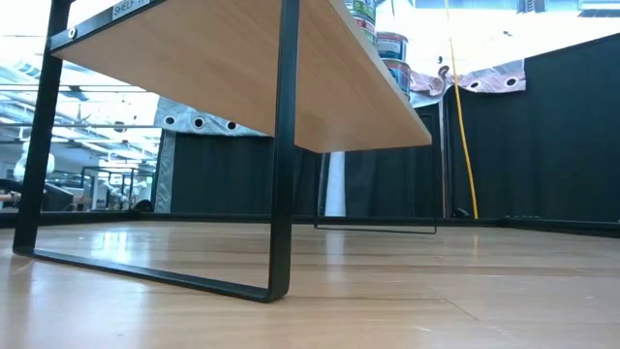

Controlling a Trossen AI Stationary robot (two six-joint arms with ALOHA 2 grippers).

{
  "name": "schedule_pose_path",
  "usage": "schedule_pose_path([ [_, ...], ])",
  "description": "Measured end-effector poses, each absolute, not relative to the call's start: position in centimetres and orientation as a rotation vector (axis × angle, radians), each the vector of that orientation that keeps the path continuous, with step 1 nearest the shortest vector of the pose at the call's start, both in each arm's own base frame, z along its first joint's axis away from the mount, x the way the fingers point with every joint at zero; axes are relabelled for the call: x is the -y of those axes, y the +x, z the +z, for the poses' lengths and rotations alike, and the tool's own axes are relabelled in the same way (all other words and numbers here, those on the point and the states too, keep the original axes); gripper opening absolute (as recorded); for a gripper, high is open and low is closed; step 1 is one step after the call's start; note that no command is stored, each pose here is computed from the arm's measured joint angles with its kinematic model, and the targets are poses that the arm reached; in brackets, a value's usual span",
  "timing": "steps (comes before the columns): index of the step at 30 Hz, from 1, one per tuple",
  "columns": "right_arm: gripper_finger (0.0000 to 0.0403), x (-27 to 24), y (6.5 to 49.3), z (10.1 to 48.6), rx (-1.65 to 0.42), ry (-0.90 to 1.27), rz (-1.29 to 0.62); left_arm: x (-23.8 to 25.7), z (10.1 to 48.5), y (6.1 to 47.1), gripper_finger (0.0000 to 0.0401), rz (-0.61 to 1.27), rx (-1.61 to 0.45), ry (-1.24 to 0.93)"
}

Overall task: Stack canned seafood by type on shelf
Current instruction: Stack the blue-pink tuna can on top of the other blue-pink tuna can

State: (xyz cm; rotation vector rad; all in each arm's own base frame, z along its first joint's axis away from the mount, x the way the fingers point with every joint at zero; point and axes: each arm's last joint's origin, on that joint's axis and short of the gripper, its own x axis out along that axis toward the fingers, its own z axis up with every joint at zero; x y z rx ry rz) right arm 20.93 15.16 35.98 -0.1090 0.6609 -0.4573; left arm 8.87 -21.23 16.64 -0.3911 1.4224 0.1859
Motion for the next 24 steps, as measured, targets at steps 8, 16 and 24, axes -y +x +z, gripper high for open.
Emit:
schedule_pose_path([
  [8, 0.0313, -15.2, 20.9, 36.0, -0.659, -0.108, -0.459, 21.5, 20.2, 9.0, 0.0, 0.313, -1.438, -0.308],
  [16, 0.0313, -15.1, 20.9, 36.0, -0.658, -0.111, -0.46, 21.8, 18.6, 9.1, 0.0, 0.368, -1.464, -0.25],
  [24, 0.0313, -15.2, 20.9, 36.0, -0.657, -0.11, -0.46, 22.5, 17.5, 9.3, 0.0, 0.382, -1.48, -0.238],
])
